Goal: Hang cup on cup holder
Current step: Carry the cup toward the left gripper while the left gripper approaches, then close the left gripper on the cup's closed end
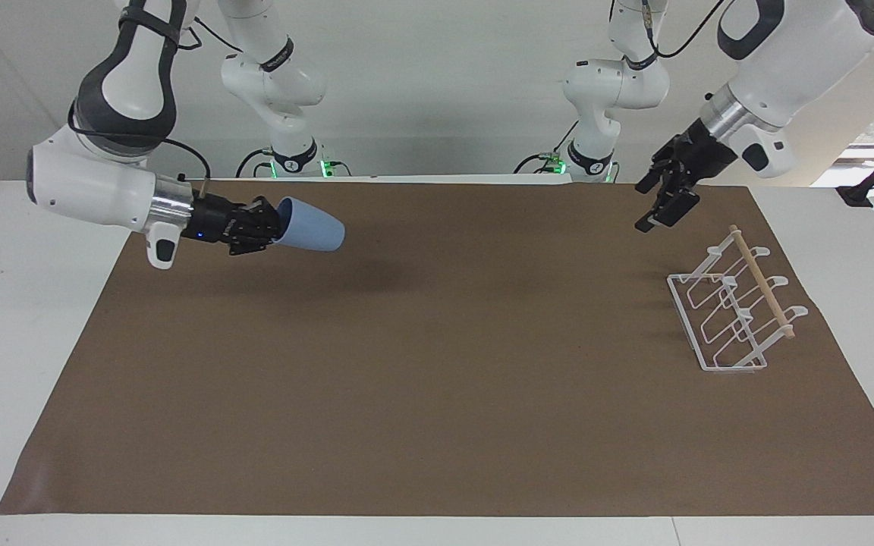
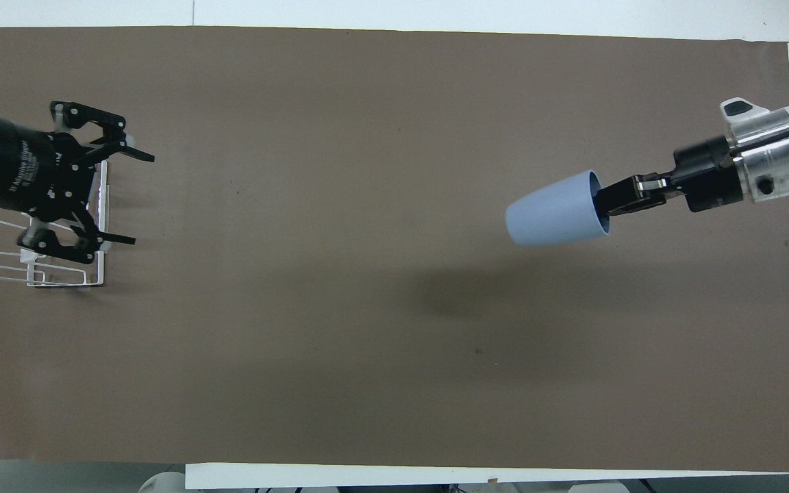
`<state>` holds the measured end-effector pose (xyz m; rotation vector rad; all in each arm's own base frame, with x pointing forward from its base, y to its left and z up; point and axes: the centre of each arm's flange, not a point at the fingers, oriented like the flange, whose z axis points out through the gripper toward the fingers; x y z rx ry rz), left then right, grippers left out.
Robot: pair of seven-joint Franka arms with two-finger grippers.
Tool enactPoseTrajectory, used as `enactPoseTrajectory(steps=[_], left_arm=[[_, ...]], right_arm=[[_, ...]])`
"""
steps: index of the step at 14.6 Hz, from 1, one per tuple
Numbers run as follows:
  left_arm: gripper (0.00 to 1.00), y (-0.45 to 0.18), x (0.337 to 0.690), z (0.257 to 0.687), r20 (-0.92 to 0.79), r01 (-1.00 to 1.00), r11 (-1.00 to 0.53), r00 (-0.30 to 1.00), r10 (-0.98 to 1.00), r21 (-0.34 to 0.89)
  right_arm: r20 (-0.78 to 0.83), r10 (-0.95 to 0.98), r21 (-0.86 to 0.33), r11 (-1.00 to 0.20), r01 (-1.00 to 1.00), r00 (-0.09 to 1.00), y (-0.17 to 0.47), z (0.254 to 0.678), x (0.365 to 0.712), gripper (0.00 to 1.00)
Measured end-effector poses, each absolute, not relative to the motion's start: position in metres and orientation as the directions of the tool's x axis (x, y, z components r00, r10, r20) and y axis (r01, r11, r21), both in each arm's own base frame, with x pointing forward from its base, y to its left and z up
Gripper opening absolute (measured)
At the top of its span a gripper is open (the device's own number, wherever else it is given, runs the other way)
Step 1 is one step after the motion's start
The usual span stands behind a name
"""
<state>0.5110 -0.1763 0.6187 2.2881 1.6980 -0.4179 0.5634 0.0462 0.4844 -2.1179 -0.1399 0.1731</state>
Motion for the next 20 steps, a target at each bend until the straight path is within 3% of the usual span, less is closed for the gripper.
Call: enactPoseTrajectory(steps=[5, 9, 12, 18, 20], left_arm=[[1.00, -0.234, 0.497, 0.629, -0.488, 0.996, -0.089, 0.062, 0.870, -0.032], [1.00, -0.267, 0.491, 0.632, -0.512, 0.998, -0.070, 0.058, 0.857, -0.006], [1.00, -0.285, 0.499, 0.611, -0.508, 0.998, -0.069, 0.051, 0.860, -0.016], [0.99, -0.297, 0.511, 0.580, -0.492, 0.996, -0.072, 0.035, 0.870, -0.056], [0.91, -0.299, 0.512, 0.575, -0.490, 0.995, -0.074, 0.034, 0.871, -0.062]], right_arm=[[-0.149, 0.061, -0.912, -0.395, -0.114, 0.987, 0.143, 0.483, 0.564, 0.04], [-0.196, -0.021, -0.924, -0.330, -0.192, 0.980, 0.231, 0.475, 0.547, 0.04], [-0.202, -0.073, -0.918, -0.333, -0.215, 0.977, 0.279, 0.477, 0.534, 0.04], [-0.221, -0.115, -0.912, -0.328, -0.247, 0.968, 0.302, 0.476, 0.525, 0.04], [-0.220, -0.124, -0.911, -0.328, -0.249, 0.968, 0.300, 0.476, 0.527, 0.04]])
